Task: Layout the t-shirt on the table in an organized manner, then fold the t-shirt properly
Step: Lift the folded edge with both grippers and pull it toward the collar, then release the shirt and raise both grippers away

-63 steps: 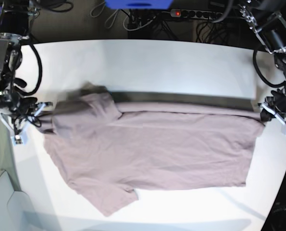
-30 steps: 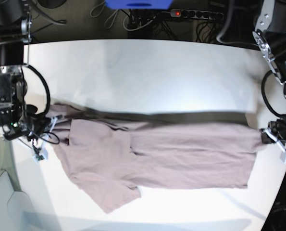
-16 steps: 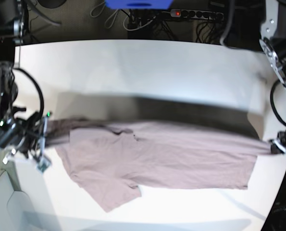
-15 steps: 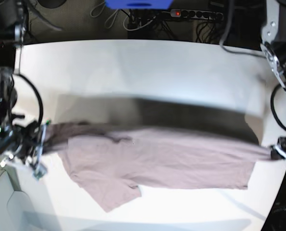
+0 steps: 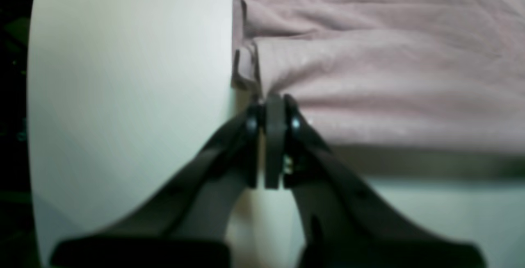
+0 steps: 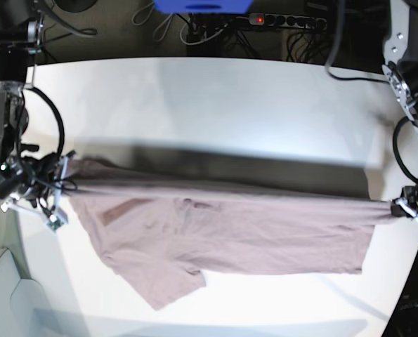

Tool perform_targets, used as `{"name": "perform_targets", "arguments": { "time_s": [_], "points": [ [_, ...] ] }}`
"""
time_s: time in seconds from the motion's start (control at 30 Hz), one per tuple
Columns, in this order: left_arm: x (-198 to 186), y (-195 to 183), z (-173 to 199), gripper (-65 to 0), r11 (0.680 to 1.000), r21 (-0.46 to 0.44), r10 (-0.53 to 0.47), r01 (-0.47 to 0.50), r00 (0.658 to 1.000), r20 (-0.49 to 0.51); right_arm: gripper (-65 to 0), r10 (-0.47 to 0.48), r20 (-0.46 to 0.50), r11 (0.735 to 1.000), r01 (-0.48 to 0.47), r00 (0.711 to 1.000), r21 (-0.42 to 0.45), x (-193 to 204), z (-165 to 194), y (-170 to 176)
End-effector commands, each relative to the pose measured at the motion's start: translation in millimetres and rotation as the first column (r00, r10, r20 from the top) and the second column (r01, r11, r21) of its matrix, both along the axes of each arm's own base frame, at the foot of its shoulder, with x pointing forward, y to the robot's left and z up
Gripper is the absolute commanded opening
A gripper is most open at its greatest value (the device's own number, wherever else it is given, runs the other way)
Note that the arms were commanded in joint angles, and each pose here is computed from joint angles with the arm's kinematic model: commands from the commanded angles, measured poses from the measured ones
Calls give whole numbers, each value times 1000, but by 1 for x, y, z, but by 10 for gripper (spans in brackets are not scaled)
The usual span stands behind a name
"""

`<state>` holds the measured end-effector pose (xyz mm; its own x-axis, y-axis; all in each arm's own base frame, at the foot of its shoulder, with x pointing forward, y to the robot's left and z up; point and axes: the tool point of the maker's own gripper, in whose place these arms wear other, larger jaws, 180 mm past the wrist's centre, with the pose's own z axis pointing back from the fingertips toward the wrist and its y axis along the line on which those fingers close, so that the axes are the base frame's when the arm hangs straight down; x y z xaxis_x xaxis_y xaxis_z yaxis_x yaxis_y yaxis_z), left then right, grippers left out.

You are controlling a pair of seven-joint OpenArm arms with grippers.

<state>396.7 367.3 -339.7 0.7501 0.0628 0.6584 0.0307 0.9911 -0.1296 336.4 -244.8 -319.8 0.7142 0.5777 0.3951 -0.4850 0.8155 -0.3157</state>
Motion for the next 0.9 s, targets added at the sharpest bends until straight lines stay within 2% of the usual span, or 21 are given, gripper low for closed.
{"name": "perform_targets", "arguments": {
  "time_s": [0.0,0.27,0.5,0.7,0.87],
  "points": [
    [-2,11,10,-649,1000,24,12,-13,1000,23,-650,2,40,1000,-1,999,-21,4,14,-5],
    [-62,-6,-25,-649,998,32,-44,45,999,-24,-650,-10,31,999,11,999,-38,-41,7,-10],
    [-117,-22,-48,-649,995,15,-94,96,992,-87,-650,-26,-73,998,23,997,-50,-91,-20,-15],
    [-152,-34,-56,-649,990,17,-138,141,982,-126,-650,-12,-132,1000,12,991,2,-132,-48,-10],
    [-167,-33,-57,-649,989,31,-142,148,979,-145,-650,6,-171,1000,-1,985,29,-156,-61,-5]
  ]
}}
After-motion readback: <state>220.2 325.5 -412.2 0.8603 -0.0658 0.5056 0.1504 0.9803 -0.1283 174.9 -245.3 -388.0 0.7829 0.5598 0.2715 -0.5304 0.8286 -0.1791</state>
